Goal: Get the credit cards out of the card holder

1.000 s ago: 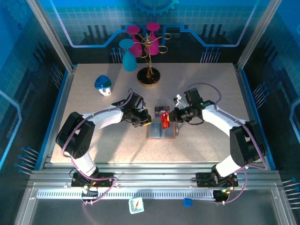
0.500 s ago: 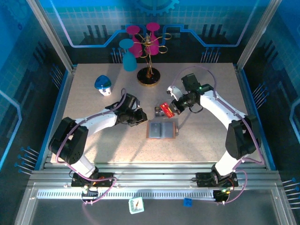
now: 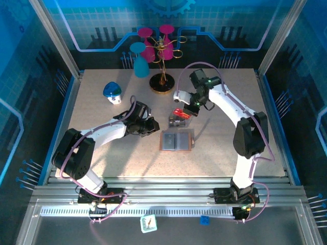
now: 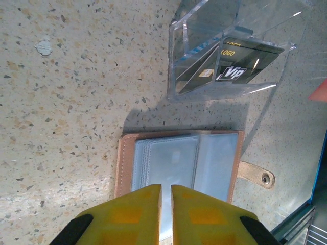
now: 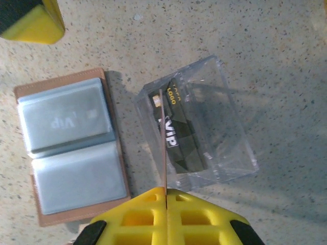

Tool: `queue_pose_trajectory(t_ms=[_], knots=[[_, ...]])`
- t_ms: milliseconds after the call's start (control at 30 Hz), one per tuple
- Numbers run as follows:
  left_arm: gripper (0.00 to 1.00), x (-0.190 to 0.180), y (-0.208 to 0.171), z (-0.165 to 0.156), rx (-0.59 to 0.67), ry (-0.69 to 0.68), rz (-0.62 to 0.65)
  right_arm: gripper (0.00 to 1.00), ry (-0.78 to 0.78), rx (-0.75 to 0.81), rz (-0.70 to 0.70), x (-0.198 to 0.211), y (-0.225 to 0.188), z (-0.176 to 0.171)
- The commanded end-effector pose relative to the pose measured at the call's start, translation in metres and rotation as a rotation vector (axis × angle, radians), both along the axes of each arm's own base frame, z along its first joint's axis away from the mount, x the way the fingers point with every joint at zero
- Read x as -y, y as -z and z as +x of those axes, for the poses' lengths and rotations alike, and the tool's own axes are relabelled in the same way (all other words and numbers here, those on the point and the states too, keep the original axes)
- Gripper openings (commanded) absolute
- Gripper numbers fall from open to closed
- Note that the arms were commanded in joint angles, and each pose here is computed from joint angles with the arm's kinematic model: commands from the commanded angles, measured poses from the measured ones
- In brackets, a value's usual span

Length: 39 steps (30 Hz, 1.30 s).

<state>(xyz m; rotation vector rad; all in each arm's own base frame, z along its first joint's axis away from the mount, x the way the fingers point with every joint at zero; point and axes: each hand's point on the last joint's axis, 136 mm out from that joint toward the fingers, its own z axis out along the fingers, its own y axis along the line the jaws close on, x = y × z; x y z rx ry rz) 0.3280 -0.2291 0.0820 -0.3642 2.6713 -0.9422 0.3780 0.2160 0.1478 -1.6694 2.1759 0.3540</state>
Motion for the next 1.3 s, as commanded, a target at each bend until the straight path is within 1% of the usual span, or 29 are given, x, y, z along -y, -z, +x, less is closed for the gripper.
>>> queue_pose_trajectory(t_ms=[0, 300, 500, 733, 1067, 1200, 1267], knots=[[0.13, -0.005, -0.009, 0.003, 0.022, -0.019, -0.003, 0.00, -0.097, 0.023, -0.068, 0.001, -0.002, 0.004], [0.13, -0.008, -0.006, -0.003, 0.001, -0.028, -0.009, 0.00, -0.157, 0.036, -0.095, -0.010, -0.004, 0.025], [0.14, -0.014, -0.007, -0.006, -0.001, -0.043, -0.011, 0.00, -0.197, 0.018, -0.104, -0.020, 0.006, 0.030], [0.14, -0.021, -0.007, -0.009, 0.000, -0.057, -0.007, 0.00, -0.203, -0.026, -0.141, -0.018, 0.022, 0.036], [0.14, -0.023, -0.007, -0.011, -0.006, -0.068, -0.012, 0.00, -0.212, -0.081, -0.161, -0.019, 0.038, 0.030], [0.14, -0.022, -0.004, -0.011, -0.014, -0.068, -0.018, 0.00, -0.222, -0.132, -0.131, -0.024, 0.043, 0.021], [0.14, -0.023, -0.004, -0.011, -0.015, -0.069, -0.018, 0.00, -0.224, -0.144, -0.138, -0.025, 0.047, 0.019]])
